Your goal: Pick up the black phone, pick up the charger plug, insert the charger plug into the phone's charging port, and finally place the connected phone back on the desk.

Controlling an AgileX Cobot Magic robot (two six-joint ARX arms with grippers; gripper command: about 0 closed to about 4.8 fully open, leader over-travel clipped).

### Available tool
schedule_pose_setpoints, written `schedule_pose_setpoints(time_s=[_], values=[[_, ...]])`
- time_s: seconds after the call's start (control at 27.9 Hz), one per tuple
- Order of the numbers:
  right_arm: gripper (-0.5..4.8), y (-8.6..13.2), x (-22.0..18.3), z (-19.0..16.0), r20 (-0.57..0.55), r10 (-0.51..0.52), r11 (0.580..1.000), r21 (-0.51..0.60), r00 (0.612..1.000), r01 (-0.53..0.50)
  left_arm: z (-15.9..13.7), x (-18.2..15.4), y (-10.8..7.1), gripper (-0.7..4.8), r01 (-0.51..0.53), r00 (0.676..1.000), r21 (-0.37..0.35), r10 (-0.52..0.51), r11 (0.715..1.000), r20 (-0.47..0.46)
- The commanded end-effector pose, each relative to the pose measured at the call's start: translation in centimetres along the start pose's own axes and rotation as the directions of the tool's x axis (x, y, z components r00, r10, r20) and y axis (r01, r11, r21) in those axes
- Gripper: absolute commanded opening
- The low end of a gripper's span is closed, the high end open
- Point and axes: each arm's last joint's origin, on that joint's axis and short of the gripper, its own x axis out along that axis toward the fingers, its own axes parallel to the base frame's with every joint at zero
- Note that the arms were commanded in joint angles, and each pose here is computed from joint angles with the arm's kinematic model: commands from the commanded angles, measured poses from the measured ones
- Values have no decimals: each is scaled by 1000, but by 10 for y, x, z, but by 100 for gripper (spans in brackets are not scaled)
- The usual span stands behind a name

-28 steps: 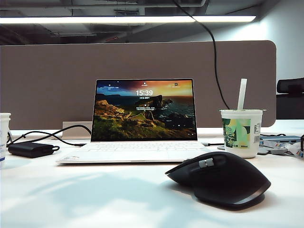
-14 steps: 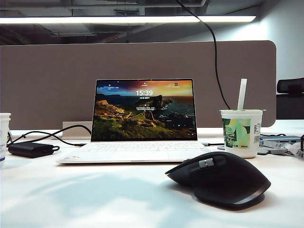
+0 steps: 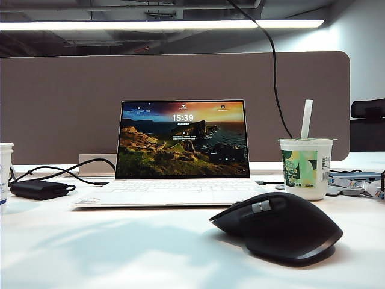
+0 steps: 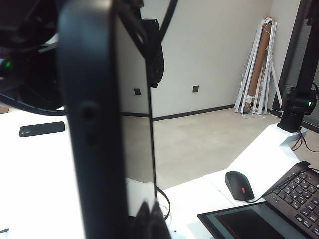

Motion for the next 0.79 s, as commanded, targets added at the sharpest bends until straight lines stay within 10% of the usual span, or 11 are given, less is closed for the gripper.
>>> schedule_pose_setpoints(time_s=[0.04,0.79], values=[[-5,2,1,2,-6,15,999,-28,1000,-15,6,0,-2,-7,12,1000,55,-13,998,1],[-5,2,2,1,-7,24,993,-112,1000,-24,6,0,-2,-6,13,1000,57,-13,998,1]])
